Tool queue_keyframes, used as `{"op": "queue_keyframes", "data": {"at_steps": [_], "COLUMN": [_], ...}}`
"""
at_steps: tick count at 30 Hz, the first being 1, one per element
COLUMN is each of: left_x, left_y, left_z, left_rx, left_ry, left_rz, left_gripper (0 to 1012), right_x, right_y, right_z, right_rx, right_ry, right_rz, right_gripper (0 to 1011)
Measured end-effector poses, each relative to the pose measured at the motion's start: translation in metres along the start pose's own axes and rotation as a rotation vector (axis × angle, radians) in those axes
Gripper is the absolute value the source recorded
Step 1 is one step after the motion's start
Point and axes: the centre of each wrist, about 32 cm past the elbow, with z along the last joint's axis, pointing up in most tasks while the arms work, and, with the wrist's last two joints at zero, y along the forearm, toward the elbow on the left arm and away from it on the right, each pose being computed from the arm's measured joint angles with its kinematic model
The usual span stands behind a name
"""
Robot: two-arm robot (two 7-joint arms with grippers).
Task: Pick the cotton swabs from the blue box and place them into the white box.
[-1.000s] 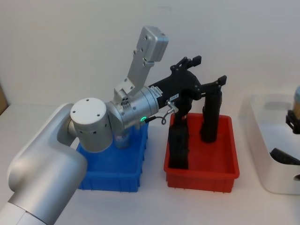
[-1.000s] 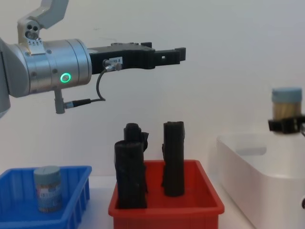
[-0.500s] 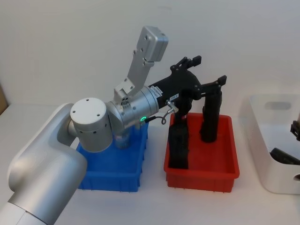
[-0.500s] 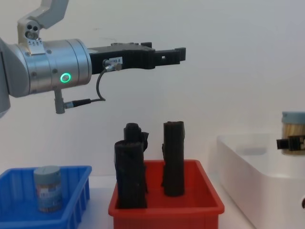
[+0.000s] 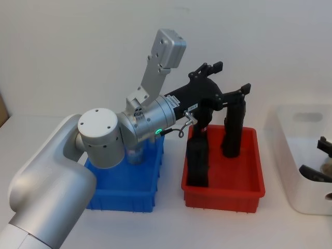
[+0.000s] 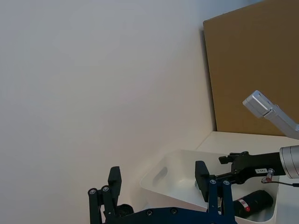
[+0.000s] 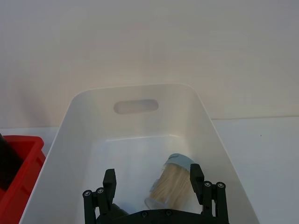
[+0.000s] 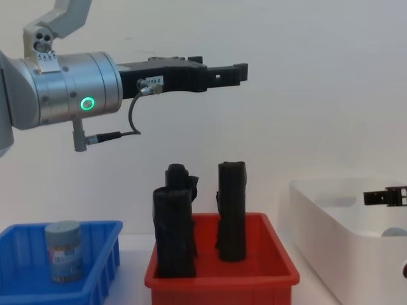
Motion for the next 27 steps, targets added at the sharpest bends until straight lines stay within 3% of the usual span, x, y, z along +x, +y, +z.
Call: {"op": "queue_keyframes", "data": {"at_steps": [27], "left_x": [0.0000], "left_y": [0.0000], "left_z": [0.0000], "left_rx": [0.000], "left_ry": [0.000], "left_rz": [0.000], "left_gripper": [1004], "right_x": [0.0011], "right_y": [0.0026], "right_z": [-0.0013], "right_rx": [-0.009], "right_ry": [0.013], "right_rz": [-0.005], "right_gripper": [1002]}}
